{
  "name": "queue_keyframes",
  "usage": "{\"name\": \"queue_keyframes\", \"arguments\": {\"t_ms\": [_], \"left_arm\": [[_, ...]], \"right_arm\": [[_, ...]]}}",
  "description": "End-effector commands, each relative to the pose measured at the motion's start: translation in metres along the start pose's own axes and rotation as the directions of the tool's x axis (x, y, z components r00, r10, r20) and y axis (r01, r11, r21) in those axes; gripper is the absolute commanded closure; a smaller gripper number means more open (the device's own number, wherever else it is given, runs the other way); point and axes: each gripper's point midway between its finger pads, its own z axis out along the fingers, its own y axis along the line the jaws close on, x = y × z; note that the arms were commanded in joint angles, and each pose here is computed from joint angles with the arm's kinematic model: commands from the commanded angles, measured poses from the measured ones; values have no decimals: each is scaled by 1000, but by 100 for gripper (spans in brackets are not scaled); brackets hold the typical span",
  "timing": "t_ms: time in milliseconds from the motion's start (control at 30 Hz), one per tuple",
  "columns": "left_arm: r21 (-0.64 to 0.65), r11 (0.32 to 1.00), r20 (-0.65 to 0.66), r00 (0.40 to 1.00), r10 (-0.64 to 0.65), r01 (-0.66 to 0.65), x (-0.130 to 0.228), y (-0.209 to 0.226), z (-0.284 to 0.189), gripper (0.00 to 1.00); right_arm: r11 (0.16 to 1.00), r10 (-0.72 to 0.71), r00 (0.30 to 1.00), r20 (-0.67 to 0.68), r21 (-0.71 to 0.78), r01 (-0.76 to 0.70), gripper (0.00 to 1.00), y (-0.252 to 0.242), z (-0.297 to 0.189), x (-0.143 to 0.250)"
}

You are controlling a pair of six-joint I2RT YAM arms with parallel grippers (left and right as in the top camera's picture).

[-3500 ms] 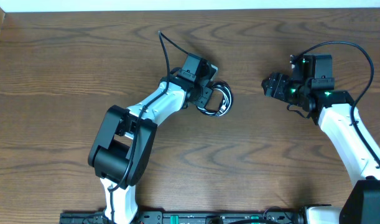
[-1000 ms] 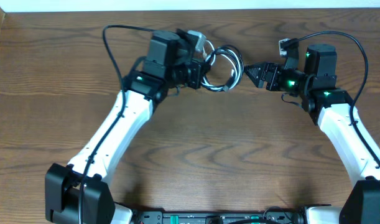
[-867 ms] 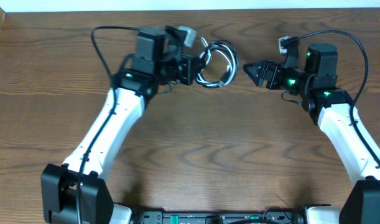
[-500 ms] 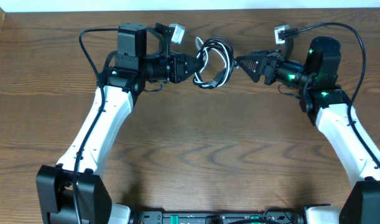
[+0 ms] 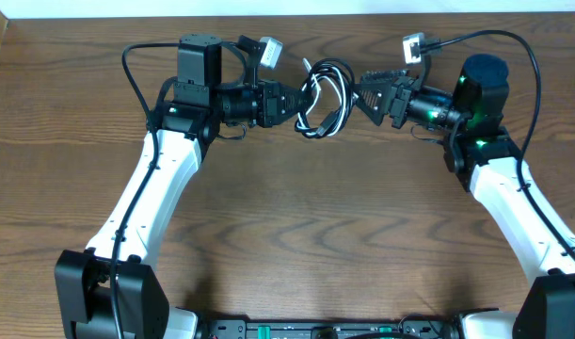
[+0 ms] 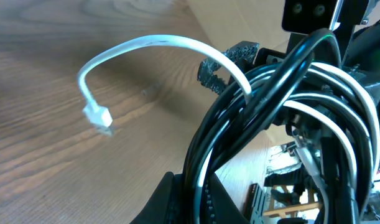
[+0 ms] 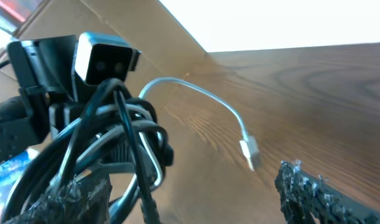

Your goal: Untangle cables

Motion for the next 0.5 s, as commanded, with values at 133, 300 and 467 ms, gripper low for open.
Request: {"name": "queue_keyframes", "arguments": {"t_ms": [133,300,467], "left_arm": [[48,999,-8,1000,21,-20,0,-23,3,93],[18,999,-20,999,34,-34,5,-25,15,92],[-2,999,-11,999,33,-33,3,-21,14,93]], "right_arm": [[999,0,1000,-17,-36,-1,25,23,23,7],[1000,17,1000,8,9,-17,50,18,29,5],[972,123,992,37,196,-128,72,-26,16,10]]}}
